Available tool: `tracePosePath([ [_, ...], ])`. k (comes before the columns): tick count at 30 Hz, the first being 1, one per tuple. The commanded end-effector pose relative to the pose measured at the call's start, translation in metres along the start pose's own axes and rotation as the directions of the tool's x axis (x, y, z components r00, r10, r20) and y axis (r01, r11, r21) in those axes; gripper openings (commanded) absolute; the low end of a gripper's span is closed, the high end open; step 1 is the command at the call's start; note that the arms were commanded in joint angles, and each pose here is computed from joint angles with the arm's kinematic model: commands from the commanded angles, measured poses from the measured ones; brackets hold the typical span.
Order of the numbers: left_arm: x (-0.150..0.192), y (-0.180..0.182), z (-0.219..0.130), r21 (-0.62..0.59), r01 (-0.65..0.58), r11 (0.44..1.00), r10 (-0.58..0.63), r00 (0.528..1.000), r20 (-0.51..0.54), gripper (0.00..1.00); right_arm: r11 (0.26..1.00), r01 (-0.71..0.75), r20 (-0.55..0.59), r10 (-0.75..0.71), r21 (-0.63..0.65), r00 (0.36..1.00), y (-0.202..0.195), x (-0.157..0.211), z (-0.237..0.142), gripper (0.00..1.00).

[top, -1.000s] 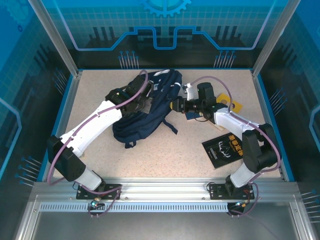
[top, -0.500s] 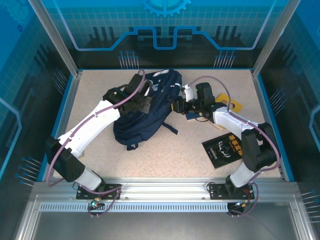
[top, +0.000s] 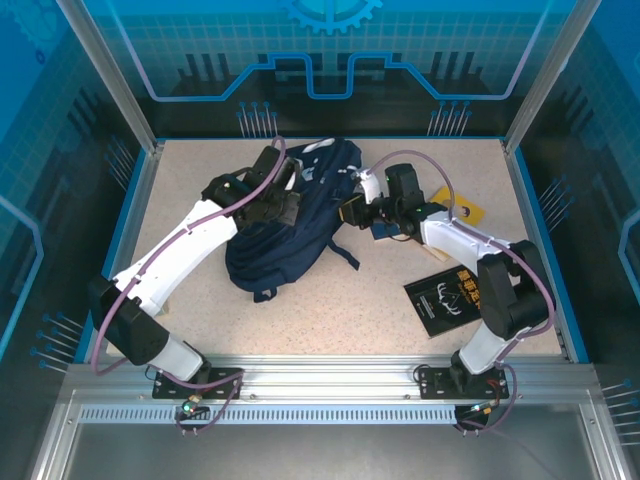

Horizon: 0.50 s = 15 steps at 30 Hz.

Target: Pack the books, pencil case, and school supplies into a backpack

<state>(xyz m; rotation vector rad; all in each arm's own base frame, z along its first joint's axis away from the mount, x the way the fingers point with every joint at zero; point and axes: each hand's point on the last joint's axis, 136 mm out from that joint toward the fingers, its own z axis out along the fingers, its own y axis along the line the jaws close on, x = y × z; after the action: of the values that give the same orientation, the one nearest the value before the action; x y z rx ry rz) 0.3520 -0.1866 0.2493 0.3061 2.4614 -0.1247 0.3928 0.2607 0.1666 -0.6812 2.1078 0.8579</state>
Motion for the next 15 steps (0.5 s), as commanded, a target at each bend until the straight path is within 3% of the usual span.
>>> tracePosePath([
  [1,-0.044,-0.006,-0.034,0.066,0.051,0.997,-0.061,0.983,0.173,0.0,0.998,0.054,0.023,-0.053,-0.036,0.998,0.012,-0.012,0.005,0.13],
  [8,-0.041,-0.004,-0.017,0.062,0.102,0.993,-0.11,0.982,0.154,0.0,0.997,0.062,0.007,-0.061,-0.047,0.998,0.025,0.002,-0.011,0.0],
  [15,-0.046,-0.005,0.008,0.05,0.217,0.975,-0.222,0.965,0.136,0.0,0.992,0.092,-0.036,-0.096,-0.09,0.995,0.058,0.026,-0.02,0.0],
])
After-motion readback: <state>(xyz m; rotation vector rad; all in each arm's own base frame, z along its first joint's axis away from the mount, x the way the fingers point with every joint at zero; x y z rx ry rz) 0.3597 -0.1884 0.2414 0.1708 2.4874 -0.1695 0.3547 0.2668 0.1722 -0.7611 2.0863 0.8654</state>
